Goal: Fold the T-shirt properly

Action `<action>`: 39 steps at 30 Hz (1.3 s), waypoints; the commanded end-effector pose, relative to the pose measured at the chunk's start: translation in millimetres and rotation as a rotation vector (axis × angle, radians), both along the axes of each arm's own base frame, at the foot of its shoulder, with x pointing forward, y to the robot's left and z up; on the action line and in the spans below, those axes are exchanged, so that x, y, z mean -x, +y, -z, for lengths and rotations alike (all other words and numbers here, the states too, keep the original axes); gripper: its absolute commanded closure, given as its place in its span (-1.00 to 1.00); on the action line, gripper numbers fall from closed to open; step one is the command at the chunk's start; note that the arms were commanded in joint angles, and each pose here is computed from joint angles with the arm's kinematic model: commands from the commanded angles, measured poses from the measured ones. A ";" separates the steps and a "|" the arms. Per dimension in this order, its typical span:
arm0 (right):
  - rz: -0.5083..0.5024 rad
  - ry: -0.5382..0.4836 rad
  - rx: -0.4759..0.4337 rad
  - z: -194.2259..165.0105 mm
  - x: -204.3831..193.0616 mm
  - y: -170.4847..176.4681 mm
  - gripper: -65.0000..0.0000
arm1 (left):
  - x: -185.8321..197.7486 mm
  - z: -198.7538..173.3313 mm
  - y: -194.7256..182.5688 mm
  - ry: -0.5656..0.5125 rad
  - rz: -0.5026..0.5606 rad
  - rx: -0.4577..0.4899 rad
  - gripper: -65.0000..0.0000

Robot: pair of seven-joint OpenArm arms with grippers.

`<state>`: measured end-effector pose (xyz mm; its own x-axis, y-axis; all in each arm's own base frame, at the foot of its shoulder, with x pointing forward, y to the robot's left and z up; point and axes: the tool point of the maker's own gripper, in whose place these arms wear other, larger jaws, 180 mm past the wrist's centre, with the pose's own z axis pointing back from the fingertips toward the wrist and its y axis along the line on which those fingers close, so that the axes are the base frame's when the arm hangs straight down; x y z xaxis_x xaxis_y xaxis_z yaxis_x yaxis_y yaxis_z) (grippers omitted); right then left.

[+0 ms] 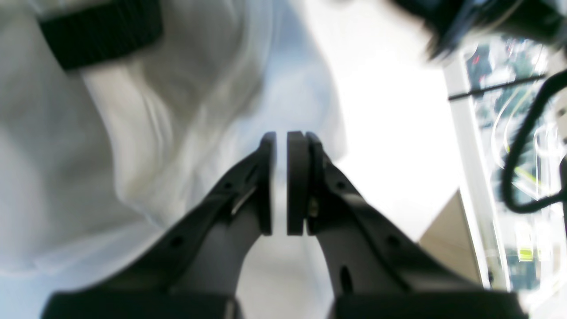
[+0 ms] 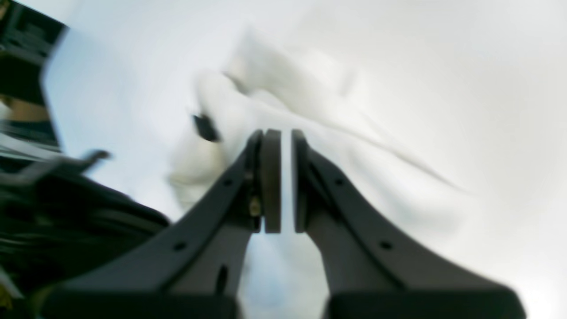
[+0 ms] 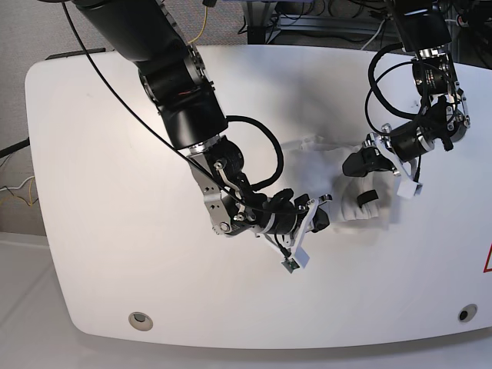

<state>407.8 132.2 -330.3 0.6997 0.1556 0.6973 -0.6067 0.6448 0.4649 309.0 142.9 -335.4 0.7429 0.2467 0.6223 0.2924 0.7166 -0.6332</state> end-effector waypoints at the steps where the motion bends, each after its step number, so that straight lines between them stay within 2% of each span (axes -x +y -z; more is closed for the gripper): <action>1: -0.009 -0.063 -0.032 -19.7 -12.9 7.0 0.91 | -10.0 -13.5 12.8 -0.060 -0.012 -0.035 0.90; 13: -0.026 -0.086 -0.020 -3.9 -14.3 5.8 0.91 | -9.0 35.0 27.9 -0.059 0.093 -0.220 0.90; 16: -0.029 -0.092 -0.027 -4.2 -13.6 6.6 0.91 | -4.7 53.8 35.5 -0.013 0.084 -0.247 0.90; 23: -0.045 -0.102 0.028 8.4 -9.4 0.5 0.91 | -2.7 74.6 47.5 0.038 0.067 -0.302 0.90; 31: -0.049 -0.082 0.079 30.0 1.6 -6.8 0.91 | -11.4 74.2 51.6 0.040 0.063 -0.321 0.90; 39: -0.032 -0.035 0.130 61.3 16.4 -32.4 0.91 | -21.9 63.4 62.3 0.016 0.055 -0.340 0.90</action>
<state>382.0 103.3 -401.7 0.6930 0.2707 0.6682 -0.6295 0.6790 0.3778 319.6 193.6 -411.1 0.7821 -0.0022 0.6232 0.3215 0.8581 -0.4004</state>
